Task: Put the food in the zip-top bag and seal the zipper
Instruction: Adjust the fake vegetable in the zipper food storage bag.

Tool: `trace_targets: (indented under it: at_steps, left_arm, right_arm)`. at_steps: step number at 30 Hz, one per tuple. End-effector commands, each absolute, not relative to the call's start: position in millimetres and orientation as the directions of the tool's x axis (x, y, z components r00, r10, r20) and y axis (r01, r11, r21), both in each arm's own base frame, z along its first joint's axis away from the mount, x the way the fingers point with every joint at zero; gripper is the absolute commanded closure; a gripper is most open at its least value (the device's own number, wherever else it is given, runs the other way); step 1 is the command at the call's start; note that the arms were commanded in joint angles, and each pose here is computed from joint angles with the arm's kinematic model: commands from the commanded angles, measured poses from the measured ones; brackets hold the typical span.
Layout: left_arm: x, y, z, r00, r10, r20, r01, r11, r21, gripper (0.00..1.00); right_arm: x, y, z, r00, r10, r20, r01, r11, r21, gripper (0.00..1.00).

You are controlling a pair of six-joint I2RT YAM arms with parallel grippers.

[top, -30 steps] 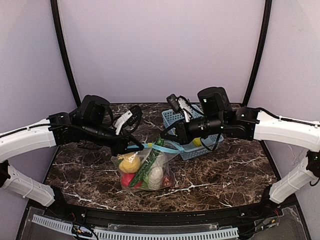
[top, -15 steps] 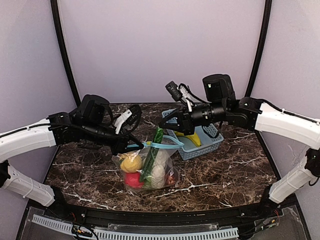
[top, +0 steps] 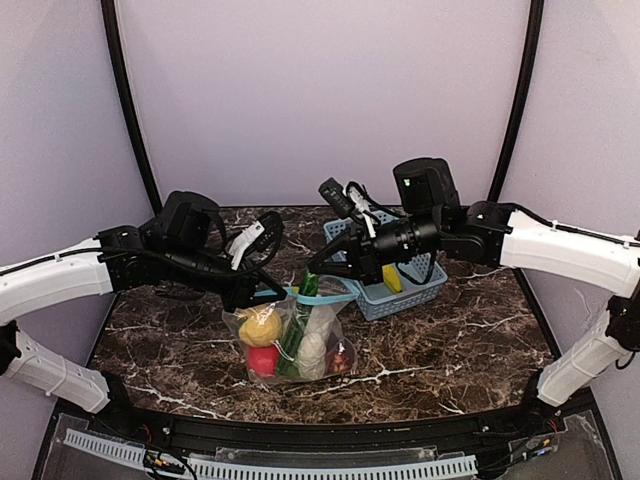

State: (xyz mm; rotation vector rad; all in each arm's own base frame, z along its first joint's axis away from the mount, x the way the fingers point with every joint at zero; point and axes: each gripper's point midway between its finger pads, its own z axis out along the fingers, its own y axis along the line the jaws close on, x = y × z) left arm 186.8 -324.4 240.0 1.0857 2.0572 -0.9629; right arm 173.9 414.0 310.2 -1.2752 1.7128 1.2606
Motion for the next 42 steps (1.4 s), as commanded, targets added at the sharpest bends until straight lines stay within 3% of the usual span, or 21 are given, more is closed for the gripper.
trace_targets:
  at_steps: [1,42]
  left_arm:
    - [189,-331,254,-0.455,0.364,-0.813,0.869,0.379,-0.316,0.99]
    - [188,-315,292,-0.459,0.199,-0.866,0.84,0.415,-0.35,0.99]
  right_arm:
    - [159,424,290,-0.312,-0.346,-0.885,-0.948,0.045,0.316,1.0]
    - [135,450,188,-0.345,-0.569,-0.747,-0.933,0.124,0.336,1.0]
